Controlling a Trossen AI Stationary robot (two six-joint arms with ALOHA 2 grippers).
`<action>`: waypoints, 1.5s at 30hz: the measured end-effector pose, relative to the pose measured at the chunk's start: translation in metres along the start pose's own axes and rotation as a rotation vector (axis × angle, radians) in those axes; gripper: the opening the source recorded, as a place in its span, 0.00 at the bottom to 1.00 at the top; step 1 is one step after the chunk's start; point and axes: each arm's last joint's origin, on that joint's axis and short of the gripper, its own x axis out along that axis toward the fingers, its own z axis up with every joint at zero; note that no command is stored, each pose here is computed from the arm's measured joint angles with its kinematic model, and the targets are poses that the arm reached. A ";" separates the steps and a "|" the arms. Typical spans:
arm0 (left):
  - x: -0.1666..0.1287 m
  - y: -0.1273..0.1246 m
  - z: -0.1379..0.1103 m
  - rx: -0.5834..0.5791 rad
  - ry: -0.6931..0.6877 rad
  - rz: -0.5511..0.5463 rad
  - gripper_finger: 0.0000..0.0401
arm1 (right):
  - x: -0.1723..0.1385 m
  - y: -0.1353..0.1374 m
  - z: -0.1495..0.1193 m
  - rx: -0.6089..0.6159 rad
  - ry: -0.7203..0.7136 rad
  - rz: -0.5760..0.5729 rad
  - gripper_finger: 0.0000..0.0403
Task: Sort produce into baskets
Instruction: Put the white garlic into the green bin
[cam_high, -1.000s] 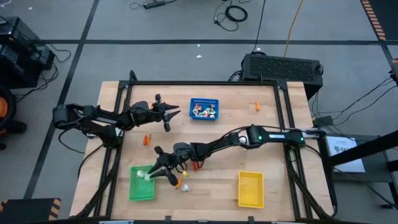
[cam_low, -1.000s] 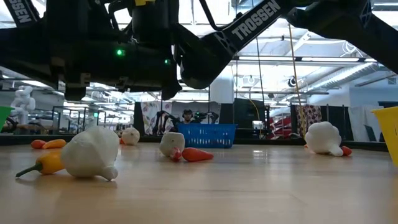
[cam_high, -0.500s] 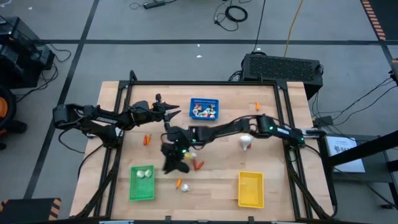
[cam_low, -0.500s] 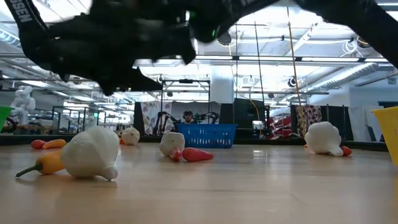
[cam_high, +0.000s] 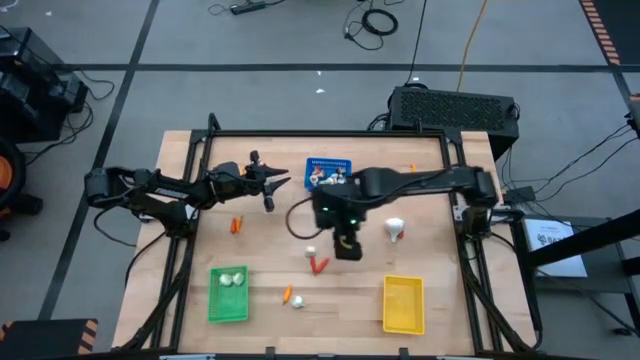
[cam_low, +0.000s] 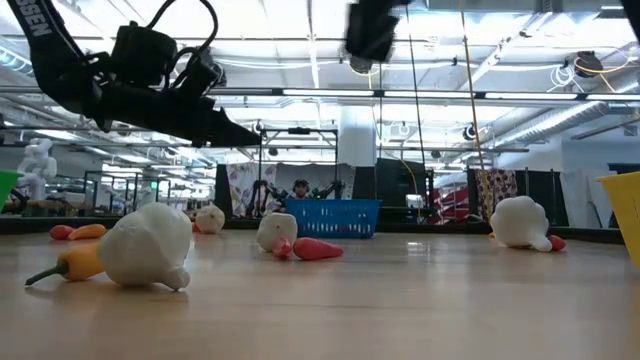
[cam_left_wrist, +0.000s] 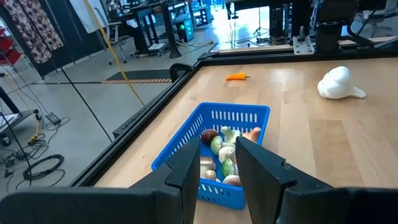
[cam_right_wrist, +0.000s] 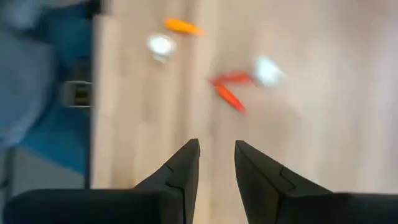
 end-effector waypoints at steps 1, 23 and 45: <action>0.000 0.000 0.000 0.000 0.000 0.000 0.28 | -0.006 0.003 -0.005 0.056 0.013 -0.066 0.23; 0.000 0.000 0.000 0.007 -0.001 0.001 0.28 | 0.053 -0.001 -0.166 1.396 0.102 -0.627 0.32; 0.000 0.000 0.000 0.006 -0.003 0.001 0.28 | 0.073 -0.004 -0.157 1.145 -0.044 -0.560 0.38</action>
